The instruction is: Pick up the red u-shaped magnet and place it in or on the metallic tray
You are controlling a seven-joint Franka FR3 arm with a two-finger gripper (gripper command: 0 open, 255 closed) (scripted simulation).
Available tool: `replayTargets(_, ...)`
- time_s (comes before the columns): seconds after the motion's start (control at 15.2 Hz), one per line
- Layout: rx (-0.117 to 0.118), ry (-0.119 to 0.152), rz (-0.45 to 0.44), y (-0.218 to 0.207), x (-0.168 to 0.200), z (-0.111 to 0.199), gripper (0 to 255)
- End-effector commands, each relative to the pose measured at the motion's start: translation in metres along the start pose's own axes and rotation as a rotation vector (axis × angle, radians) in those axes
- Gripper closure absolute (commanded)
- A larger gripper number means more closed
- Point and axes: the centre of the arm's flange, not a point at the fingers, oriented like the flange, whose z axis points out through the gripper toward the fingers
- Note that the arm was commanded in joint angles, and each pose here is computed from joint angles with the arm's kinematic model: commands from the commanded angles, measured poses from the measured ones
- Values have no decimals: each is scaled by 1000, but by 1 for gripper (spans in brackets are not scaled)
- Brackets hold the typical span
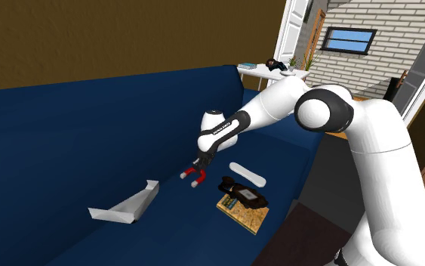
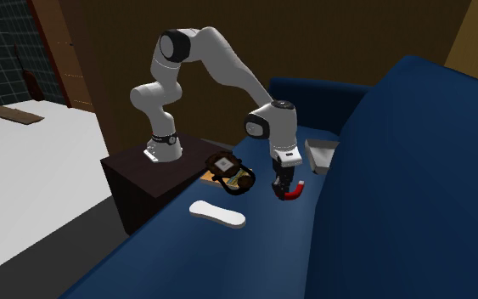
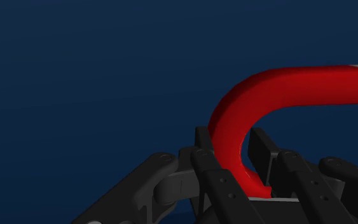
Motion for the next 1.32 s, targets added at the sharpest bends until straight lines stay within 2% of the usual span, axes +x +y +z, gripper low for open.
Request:
replayTargets(0.0,0,0,0,0,0,0,255)
replayTargets(0.2,0,0,0,0,0,0,255)
replayTargets(1.25,0,0,0,-3,9,-84,255)
